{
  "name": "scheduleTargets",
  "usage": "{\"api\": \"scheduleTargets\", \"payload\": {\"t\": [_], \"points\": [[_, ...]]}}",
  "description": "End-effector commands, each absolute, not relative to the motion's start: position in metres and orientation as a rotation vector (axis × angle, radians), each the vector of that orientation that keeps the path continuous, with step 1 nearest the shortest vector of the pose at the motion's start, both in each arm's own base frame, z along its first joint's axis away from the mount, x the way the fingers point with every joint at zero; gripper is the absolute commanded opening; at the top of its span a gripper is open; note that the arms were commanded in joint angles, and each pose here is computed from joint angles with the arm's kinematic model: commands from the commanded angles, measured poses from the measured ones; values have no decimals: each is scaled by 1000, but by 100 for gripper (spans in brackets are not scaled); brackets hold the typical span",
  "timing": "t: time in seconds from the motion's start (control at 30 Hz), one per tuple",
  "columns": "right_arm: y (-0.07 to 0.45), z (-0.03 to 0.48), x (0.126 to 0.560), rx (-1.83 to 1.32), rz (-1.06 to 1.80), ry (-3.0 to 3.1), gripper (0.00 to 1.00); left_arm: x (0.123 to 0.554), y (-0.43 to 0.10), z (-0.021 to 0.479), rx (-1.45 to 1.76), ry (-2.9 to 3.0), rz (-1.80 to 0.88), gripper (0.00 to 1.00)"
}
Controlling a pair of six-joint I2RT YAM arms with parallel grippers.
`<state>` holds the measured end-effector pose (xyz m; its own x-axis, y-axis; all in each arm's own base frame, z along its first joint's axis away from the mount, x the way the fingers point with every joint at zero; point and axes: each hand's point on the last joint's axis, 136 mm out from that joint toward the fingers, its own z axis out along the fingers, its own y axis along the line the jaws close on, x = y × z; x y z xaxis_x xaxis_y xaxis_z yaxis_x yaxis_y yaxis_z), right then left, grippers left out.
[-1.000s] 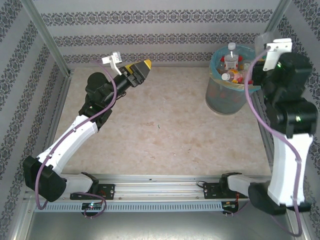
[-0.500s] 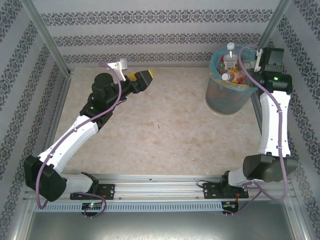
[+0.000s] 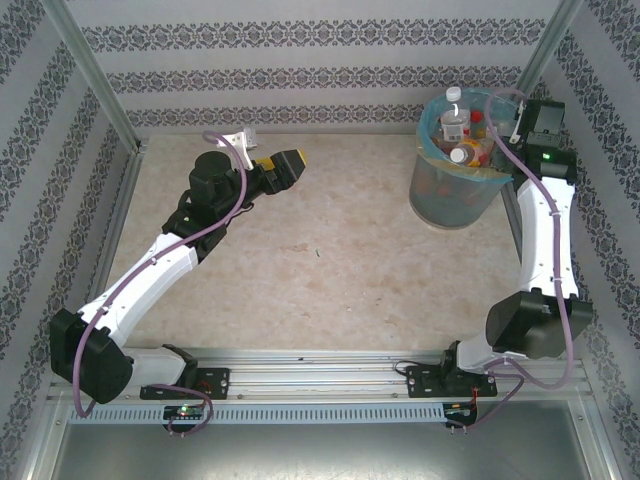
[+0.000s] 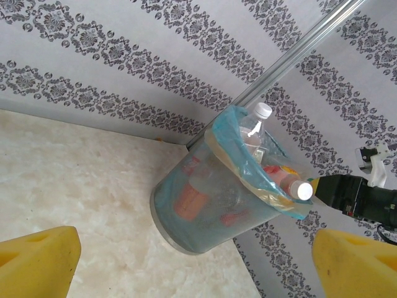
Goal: Put the plastic bottles in the bin
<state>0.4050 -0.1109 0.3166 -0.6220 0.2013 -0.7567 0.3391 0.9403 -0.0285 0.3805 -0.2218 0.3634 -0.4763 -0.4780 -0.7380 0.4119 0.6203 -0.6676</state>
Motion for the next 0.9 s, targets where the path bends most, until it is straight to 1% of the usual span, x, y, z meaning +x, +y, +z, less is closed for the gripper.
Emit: {"api": "scheduleTargets", "payload": {"t": [0.0,0.17,0.3,0.37,0.5,0.53,0.57,0.6,0.63,0.67,0.77,0.87], "points": [[-54,281,402,326,160,2399,48,379,-214,364,-80,1772,-1039,96],[-32,316,408,325,343,2262,56,379,-214,355,-91,1792,-1031,96],[-27,341,410,323,396,2166,60,379,-213,353,-92,1802,-1026,96],[-30,341,412,330,377,2155,62,379,-213,353,-92,1799,-1026,96],[-37,331,416,363,363,2190,63,379,-213,352,-91,1800,-1025,96],[-38,332,416,369,367,2195,71,378,-213,352,-89,1803,-1024,96],[-35,334,415,366,379,2194,74,378,-213,352,-89,1805,-1023,96],[-32,339,414,359,403,2183,80,378,-213,351,-88,1808,-1021,96],[-28,344,414,347,429,2169,82,378,-213,350,-86,1809,-1019,96],[-27,349,414,343,443,2153,81,378,-213,351,-86,1808,-1019,96],[-24,357,415,326,453,2120,74,379,-214,349,-90,1807,-1027,96],[-30,342,417,346,424,2160,67,380,-215,346,-101,1807,-1039,96]]}}
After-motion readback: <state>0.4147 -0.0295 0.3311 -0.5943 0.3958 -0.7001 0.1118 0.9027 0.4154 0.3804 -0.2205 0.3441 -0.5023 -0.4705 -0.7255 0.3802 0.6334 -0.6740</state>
